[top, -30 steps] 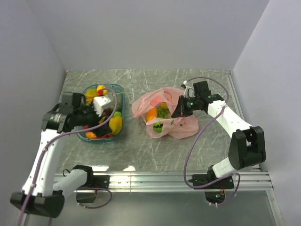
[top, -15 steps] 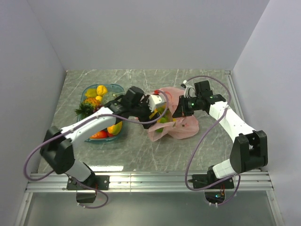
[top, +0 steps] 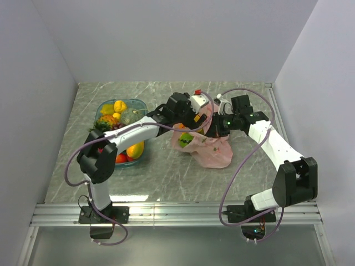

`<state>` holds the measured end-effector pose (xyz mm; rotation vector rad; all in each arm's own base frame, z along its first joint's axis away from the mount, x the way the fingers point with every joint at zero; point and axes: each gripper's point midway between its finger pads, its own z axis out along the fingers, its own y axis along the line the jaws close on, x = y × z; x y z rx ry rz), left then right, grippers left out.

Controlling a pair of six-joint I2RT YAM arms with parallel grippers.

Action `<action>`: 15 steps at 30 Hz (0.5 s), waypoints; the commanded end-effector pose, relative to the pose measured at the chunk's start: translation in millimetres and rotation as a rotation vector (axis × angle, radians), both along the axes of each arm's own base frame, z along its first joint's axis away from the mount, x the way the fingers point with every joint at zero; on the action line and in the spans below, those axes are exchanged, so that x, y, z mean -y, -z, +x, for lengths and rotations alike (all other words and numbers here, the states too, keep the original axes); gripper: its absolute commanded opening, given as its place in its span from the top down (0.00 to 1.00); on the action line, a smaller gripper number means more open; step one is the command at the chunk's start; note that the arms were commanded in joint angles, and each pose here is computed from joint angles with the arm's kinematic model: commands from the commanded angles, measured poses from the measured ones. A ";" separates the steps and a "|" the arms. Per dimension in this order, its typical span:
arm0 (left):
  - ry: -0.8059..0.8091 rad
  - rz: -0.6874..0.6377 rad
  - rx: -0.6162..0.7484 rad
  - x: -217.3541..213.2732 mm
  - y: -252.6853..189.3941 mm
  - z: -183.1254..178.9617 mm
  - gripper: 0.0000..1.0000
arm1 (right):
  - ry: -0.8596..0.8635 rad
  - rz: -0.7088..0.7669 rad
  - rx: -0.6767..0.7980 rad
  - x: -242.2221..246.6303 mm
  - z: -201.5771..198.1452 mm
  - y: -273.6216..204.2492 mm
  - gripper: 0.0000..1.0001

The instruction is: Place the fake fruits into the plastic bag and tie a complex knot

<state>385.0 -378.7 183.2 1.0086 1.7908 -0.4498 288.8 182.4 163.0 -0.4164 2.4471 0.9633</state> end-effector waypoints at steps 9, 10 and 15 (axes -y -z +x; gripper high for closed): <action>0.038 -0.152 -0.107 -61.0 -83.3 -26.0 0.01 | -0.012 -0.008 0.056 5.0 22.4 -13.5 1.00; 0.007 -0.162 -0.120 -80.2 -87.7 -21.6 0.01 | -0.021 -0.019 0.063 6.0 23.6 -12.7 1.00; 0.050 -0.122 -0.182 -136.1 -89.9 -35.2 0.04 | -0.024 -0.103 0.126 20.4 46.2 -8.3 1.00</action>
